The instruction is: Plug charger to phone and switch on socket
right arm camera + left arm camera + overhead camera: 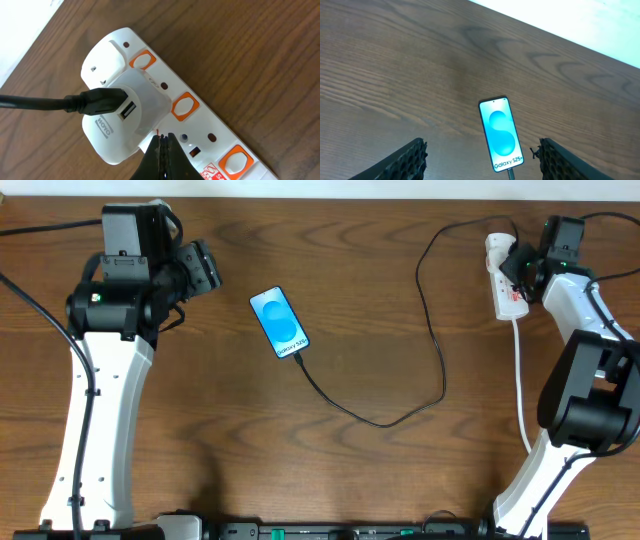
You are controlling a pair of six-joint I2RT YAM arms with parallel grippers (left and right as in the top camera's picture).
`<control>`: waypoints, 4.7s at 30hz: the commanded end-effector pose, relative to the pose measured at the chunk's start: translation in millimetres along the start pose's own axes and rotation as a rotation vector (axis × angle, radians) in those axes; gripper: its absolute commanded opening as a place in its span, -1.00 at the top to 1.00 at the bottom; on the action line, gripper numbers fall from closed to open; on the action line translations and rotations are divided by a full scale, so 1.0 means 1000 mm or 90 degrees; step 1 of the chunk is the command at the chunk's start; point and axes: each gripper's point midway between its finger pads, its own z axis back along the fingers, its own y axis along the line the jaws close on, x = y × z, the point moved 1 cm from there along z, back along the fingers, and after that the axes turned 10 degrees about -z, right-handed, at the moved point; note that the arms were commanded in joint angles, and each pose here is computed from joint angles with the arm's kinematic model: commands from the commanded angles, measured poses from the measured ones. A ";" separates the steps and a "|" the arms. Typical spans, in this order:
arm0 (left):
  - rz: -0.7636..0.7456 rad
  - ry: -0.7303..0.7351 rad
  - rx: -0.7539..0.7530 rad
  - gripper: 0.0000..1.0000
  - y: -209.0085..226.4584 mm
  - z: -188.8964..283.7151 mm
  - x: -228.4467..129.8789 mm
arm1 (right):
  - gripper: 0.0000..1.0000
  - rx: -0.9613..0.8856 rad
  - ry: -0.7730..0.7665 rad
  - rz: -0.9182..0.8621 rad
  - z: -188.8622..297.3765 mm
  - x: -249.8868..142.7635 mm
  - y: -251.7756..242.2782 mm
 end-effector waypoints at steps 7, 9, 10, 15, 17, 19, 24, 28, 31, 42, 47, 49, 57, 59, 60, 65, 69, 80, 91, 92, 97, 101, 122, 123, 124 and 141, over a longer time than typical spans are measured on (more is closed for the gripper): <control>-0.003 0.001 0.011 -0.45 0.004 -0.002 0.001 | 0.98 -0.043 -0.015 -0.026 -0.004 0.002 -0.011; -0.003 0.001 0.011 -0.46 0.004 -0.002 0.001 | 0.98 -0.046 -0.016 -0.029 -0.007 0.002 -0.013; -0.003 0.001 0.011 -0.46 0.004 -0.002 0.001 | 0.98 -0.047 -0.015 -0.029 -0.008 0.001 -0.013; -0.003 0.001 0.011 -0.45 0.004 -0.002 0.001 | 0.98 -0.052 -0.017 -0.038 -0.012 0.001 -0.016; -0.003 0.001 0.011 -0.45 0.004 -0.002 0.001 | 0.98 -0.052 -0.017 -0.038 -0.012 0.000 -0.016; -0.003 0.001 0.011 -0.45 0.004 -0.002 0.001 | 0.98 -0.049 -0.012 -0.031 -0.012 -0.001 -0.015; -0.003 0.001 0.011 -0.45 0.004 -0.002 0.001 | 0.98 -0.038 -0.002 -0.010 -0.013 -0.002 -0.013; -0.003 0.001 0.011 -0.45 0.004 -0.002 0.001 | 0.98 -0.038 -0.001 -0.002 -0.013 -0.002 -0.014; -0.003 0.001 0.011 -0.46 0.004 -0.002 0.001 | 0.98 -0.039 -0.001 -0.002 -0.013 -0.001 -0.014; -0.003 0.012 0.013 -0.45 0.005 -0.002 -0.003 | 0.98 -0.047 -0.028 -0.006 -0.012 0.010 -0.019; -0.003 0.012 0.013 -0.45 0.005 -0.002 -0.003 | 0.98 0.018 0.019 0.055 -0.013 0.005 -0.009; -0.003 0.012 0.013 -0.45 0.005 -0.002 -0.003 | 0.98 0.044 0.048 0.079 -0.012 -0.001 -0.006; -0.003 0.012 0.013 -0.45 0.005 -0.002 -0.003 | 0.99 0.084 0.138 0.189 -0.007 -0.023 -0.014; -0.003 0.012 0.013 -0.46 0.005 -0.002 -0.003 | 0.98 0.086 0.144 0.209 -0.006 -0.026 -0.015; -0.003 0.012 0.013 -0.46 0.005 -0.002 -0.003 | 0.98 0.087 0.145 0.212 -0.006 -0.026 -0.015; -0.003 0.012 0.013 -0.45 0.005 -0.002 -0.003 | 0.98 0.082 0.142 0.232 -0.006 -0.024 -0.019; -0.003 0.012 0.013 -0.46 0.005 -0.002 -0.003 | 0.99 0.057 0.132 0.238 -0.007 -0.020 -0.026; -0.003 0.013 0.013 -0.45 0.005 -0.002 -0.003 | 0.99 -0.001 0.064 0.173 -0.008 0.005 -0.031; -0.003 0.016 0.014 -0.45 0.005 -0.002 -0.004 | 0.98 0.001 0.026 0.148 -0.010 0.018 -0.027; -0.003 0.016 0.014 -0.45 0.005 -0.002 -0.005 | 0.98 0.001 0.026 0.147 -0.010 0.018 -0.028; -0.003 0.019 0.014 -0.45 0.005 -0.004 -0.006 | 0.98 0.000 0.033 0.143 -0.017 0.019 -0.029; -0.003 0.023 0.015 -0.45 0.006 -0.006 -0.006 | 0.98 0.001 0.040 0.142 -0.020 0.020 -0.026; -0.003 0.022 0.015 -0.45 0.006 -0.006 -0.006 | 0.99 -0.008 0.089 0.139 -0.031 0.019 -0.016; -0.003 0.022 0.015 -0.46 0.006 -0.006 -0.006 | 0.98 -0.008 0.089 0.137 -0.031 0.019 -0.016; -0.003 0.022 0.015 -0.45 0.006 -0.006 -0.006 | 0.98 -0.008 0.089 0.137 -0.031 0.019 -0.016; -0.003 0.022 0.015 -0.46 0.006 -0.006 -0.006 | 0.99 -0.003 0.100 0.117 -0.043 0.002 -0.006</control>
